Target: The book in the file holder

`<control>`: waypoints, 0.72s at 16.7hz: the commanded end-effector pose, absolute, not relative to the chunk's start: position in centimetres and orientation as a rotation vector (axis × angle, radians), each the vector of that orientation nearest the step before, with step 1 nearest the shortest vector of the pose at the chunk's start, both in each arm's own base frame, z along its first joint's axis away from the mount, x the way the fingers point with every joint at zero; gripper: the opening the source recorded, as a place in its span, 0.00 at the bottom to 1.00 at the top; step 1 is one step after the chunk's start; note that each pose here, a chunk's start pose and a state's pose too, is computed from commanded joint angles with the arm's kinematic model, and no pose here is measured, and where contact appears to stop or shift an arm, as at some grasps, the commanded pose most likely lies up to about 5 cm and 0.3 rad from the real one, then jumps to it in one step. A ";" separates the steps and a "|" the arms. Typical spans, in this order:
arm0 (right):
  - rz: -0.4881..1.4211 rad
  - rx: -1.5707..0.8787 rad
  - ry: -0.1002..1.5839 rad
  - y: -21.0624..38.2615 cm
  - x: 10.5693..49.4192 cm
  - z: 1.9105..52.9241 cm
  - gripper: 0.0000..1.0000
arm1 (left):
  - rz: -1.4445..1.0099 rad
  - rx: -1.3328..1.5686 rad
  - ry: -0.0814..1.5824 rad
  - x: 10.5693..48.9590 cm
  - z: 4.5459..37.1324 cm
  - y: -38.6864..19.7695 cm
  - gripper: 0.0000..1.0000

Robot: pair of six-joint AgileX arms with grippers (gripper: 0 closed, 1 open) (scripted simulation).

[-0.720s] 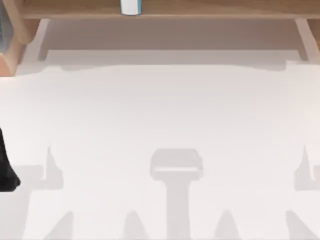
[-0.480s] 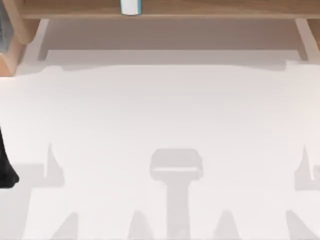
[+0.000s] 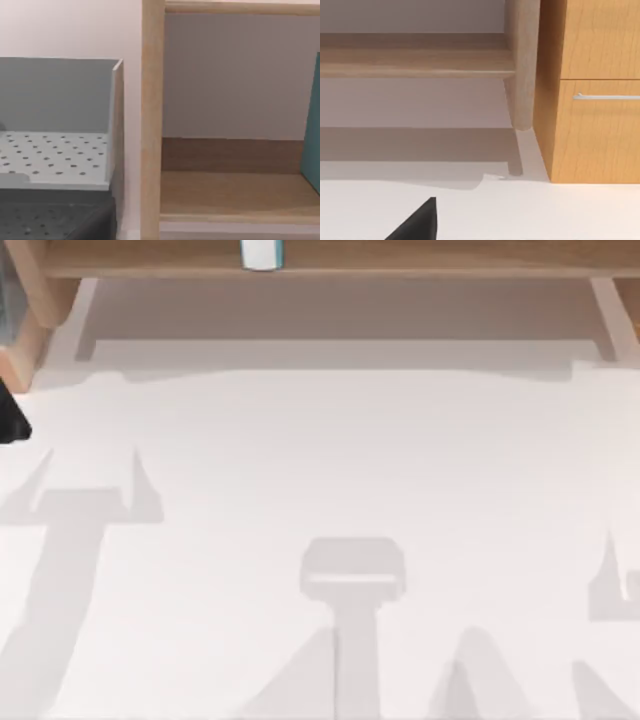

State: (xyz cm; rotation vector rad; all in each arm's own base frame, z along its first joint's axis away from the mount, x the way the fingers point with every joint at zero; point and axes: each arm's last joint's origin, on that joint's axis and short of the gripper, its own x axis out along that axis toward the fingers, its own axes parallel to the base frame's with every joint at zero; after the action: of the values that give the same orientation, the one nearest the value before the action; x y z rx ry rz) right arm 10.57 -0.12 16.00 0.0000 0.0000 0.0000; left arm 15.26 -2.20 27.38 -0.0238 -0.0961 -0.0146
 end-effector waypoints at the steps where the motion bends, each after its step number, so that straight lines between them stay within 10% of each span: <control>1: 0.000 0.000 0.000 -0.1 10.6 16.0 1.00 | -0.016 -0.026 -0.090 17.0 28.5 -2.9 1.00; 6: 0.000 0.000 0.000 -0.1 10.6 16.0 1.00 | -0.019 -0.021 -0.028 28.3 29.8 -8.7 1.00; 12: 0.000 0.000 0.000 -0.1 10.6 16.0 1.00 | -0.017 -0.005 0.007 38.4 23.6 -17.6 1.00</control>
State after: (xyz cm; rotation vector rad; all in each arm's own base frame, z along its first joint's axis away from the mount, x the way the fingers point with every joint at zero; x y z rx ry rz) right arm 10.57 -0.12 16.00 0.0000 0.0000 0.0000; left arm 38.38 -17.61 23.64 -0.0054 0.0069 -0.0175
